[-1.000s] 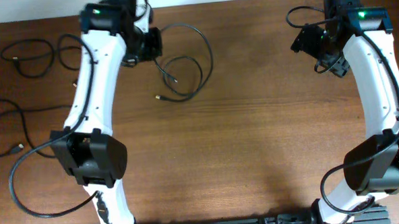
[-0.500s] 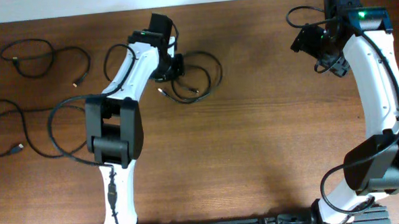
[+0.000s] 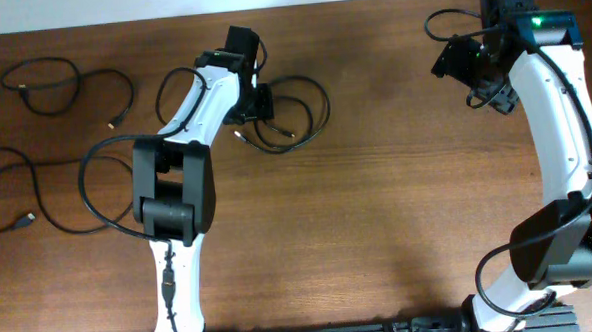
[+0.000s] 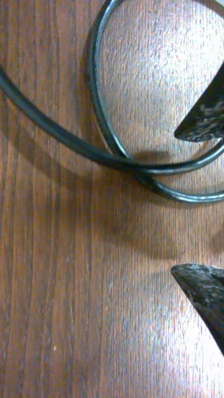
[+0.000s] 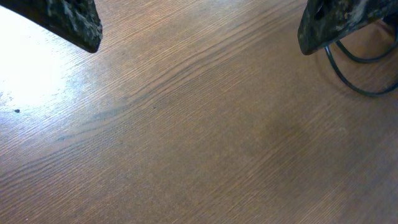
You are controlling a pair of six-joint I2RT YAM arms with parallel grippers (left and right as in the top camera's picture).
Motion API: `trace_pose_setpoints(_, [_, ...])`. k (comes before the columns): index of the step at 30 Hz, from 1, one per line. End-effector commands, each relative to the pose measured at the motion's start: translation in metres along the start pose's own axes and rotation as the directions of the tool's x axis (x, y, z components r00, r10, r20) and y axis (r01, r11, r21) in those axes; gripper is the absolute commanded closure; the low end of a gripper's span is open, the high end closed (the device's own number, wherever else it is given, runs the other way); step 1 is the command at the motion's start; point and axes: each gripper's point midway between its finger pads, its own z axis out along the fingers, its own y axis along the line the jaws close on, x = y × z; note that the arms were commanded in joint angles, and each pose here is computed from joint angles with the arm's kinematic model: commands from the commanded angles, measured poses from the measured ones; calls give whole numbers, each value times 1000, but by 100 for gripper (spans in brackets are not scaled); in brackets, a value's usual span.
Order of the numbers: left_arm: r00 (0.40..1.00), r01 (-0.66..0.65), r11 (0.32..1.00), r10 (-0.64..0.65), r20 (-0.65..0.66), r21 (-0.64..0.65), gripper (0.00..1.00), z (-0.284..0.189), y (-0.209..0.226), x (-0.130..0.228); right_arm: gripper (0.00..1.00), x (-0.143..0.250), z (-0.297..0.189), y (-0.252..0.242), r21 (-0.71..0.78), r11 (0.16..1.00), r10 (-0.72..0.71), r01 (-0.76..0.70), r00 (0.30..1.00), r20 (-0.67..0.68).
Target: Untangle cables
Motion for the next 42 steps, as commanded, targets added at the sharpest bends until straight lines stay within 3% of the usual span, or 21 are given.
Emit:
trace_pose_setpoints(1, [998, -21, 999, 20, -61, -28, 38, 28, -2, 17, 2, -1, 3, -2, 17, 1000, -1, 1, 1000, 2])
trace_pose_setpoints(4, [994, -23, 999, 19, -103, -43, 69, 46, 1, 27, 2, -1, 3, -2, 17, 1000, -1, 1, 1000, 2])
trace_pose_setpoints(5, [995, -25, 998, 19, -99, -61, 86, 46, 4, 27, 2, -1, 3, -2, 17, 1000, -1, 1, 1000, 2])
trace_pose_setpoints(7, [995, -26, 997, 19, -96, -72, 100, 46, 6, 26, 2, -1, 3, -2, 16, 1000, -1, 1, 1000, 2])
trace_pose_setpoints(11, [995, -22, 997, 15, -97, -72, 100, 40, 7, 25, 1, -1, 3, -2, 16, 1000, -1, 1, 1000, 2])
trace_pose_setpoints(14, [999, -15, 1000, 14, -49, -23, 100, 5, -3, 9, 2, -1, 3, -2, 17, 1000, -1, 1, 1000, 2])
trace_pose_setpoints(17, [974, 198, 978, -203, 100, 60, 100, -71, 6, -25, 2, -1, 3, -2, 16, 1000, -1, 1, 1000, 2])
trace_pose_setpoints(21, [936, 267, 958, -284, 206, 108, 100, -136, 42, -41, 2, -1, 3, -2, 17, 1000, -1, 1, 1000, 2])
trace_pose_setpoints(27, [868, 298, 907, -387, 312, 296, 100, -233, 77, -47, 2, -1, 3, -2, 17, 1000, -1, 1, 1000, 2])
trace_pose_setpoints(31, [905, 302, 922, -357, 230, 242, 100, -212, 70, -24, 2, -1, 3, -2, 16, 1000, -1, 1, 1000, 2])
trace_pose_setpoints(34, [928, 302, 948, -317, 199, 102, 100, -172, 69, -6, 1, -1, 3, -2, 17, 1000, -1, 1, 1000, 2])
trace_pose_setpoints(38, [946, 279, 957, -288, 149, 82, 100, -120, 59, 16, 2, -1, 3, -2, 16, 1000, -1, 1, 1000, 2])
trace_pose_setpoints(42, [910, 404, 912, -408, 77, 65, 97, -86, 60, 43, 2, -1, 3, -2, 17, 1000, -1, 1, 1000, 2])
